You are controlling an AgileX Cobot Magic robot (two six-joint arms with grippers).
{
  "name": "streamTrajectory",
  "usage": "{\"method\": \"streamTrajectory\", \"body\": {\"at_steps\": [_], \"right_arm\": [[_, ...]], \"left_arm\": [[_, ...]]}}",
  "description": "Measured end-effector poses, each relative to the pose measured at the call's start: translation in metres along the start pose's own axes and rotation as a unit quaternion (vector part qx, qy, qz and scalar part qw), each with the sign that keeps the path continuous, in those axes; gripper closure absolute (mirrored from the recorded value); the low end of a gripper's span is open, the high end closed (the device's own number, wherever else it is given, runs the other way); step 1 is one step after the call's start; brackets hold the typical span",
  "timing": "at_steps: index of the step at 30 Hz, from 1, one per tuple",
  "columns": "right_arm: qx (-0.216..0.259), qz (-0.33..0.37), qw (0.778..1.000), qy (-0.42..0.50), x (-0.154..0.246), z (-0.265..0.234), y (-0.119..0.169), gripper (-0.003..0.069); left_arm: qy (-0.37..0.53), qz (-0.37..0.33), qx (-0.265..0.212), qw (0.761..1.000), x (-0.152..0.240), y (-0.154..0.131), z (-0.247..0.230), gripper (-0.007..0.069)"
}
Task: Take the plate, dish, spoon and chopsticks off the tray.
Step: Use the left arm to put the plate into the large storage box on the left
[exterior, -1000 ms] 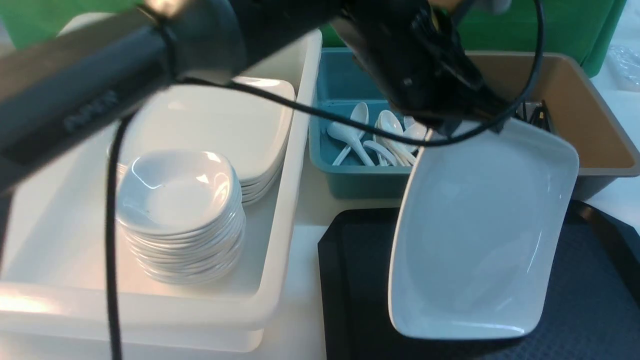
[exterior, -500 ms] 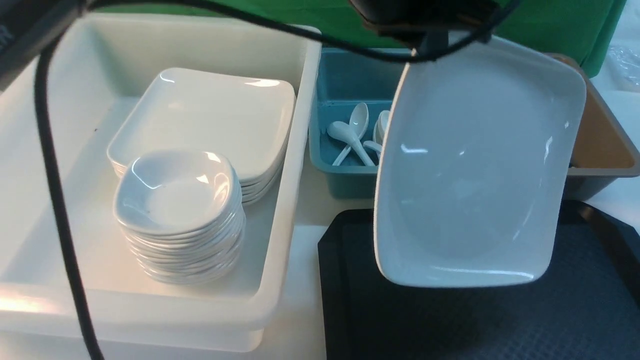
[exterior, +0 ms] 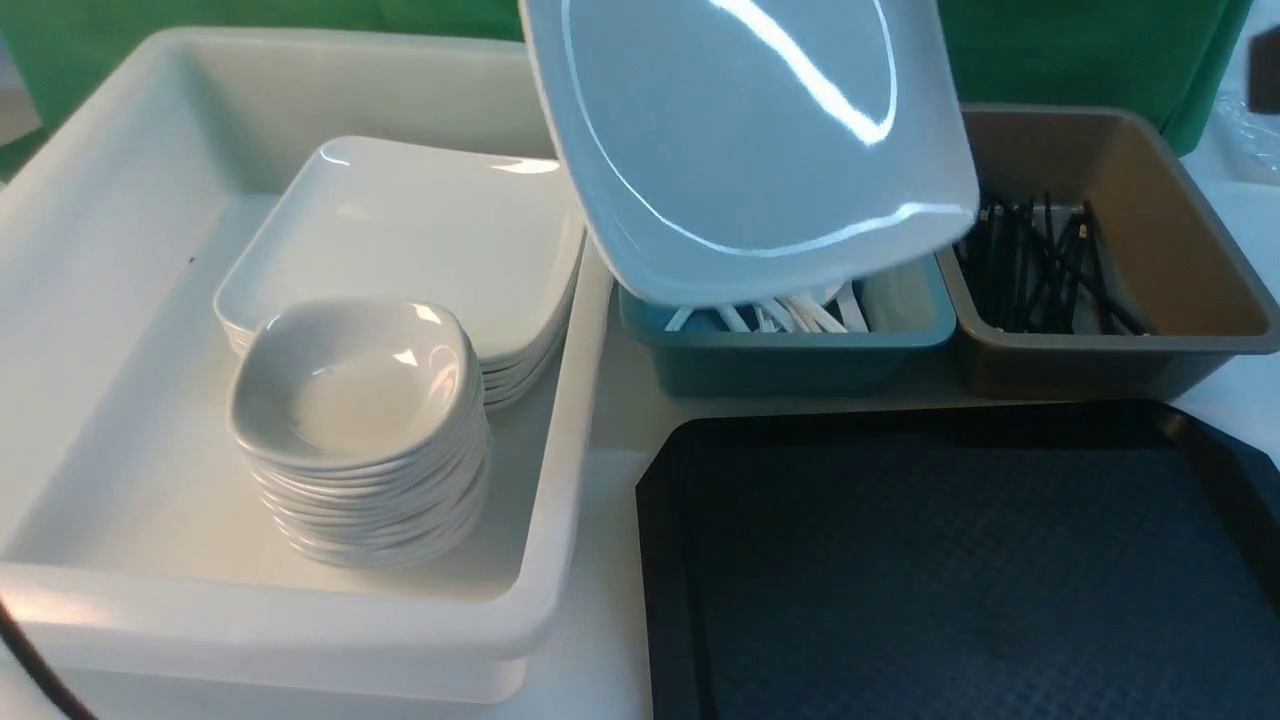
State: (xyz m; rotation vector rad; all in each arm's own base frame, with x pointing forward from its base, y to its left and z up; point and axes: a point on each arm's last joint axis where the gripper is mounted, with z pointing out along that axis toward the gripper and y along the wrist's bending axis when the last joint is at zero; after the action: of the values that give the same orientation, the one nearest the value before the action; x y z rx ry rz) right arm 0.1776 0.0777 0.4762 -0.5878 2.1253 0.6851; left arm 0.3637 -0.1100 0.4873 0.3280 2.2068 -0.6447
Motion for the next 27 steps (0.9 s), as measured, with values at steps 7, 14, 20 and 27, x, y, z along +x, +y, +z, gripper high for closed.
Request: {"method": "streamTrajectory", "body": {"at_steps": [7,14,20,27], "right_arm": [[-0.044,-0.060,0.995,0.060,-0.026,0.064,0.022,0.0632],[-0.035,-0.117,0.990,0.073,-0.044,0.115,0.051,0.0632],[-0.037,-0.122,0.989,0.076,-0.052,0.133,0.056,0.0632],[-0.034,-0.119,0.989,0.075,-0.052,0.135,0.056,0.0632]], "left_arm": [[-0.057,-0.076,-0.049,0.994,-0.011,0.076,-0.048,0.0594],[-0.089,-0.130,-0.097,0.983,-0.006,0.132,-0.083,0.0594],[-0.090,-0.173,-0.111,0.975,0.009,0.168,-0.078,0.0594],[-0.120,-0.237,-0.099,0.959,0.035,0.202,-0.041,0.0594]]}}
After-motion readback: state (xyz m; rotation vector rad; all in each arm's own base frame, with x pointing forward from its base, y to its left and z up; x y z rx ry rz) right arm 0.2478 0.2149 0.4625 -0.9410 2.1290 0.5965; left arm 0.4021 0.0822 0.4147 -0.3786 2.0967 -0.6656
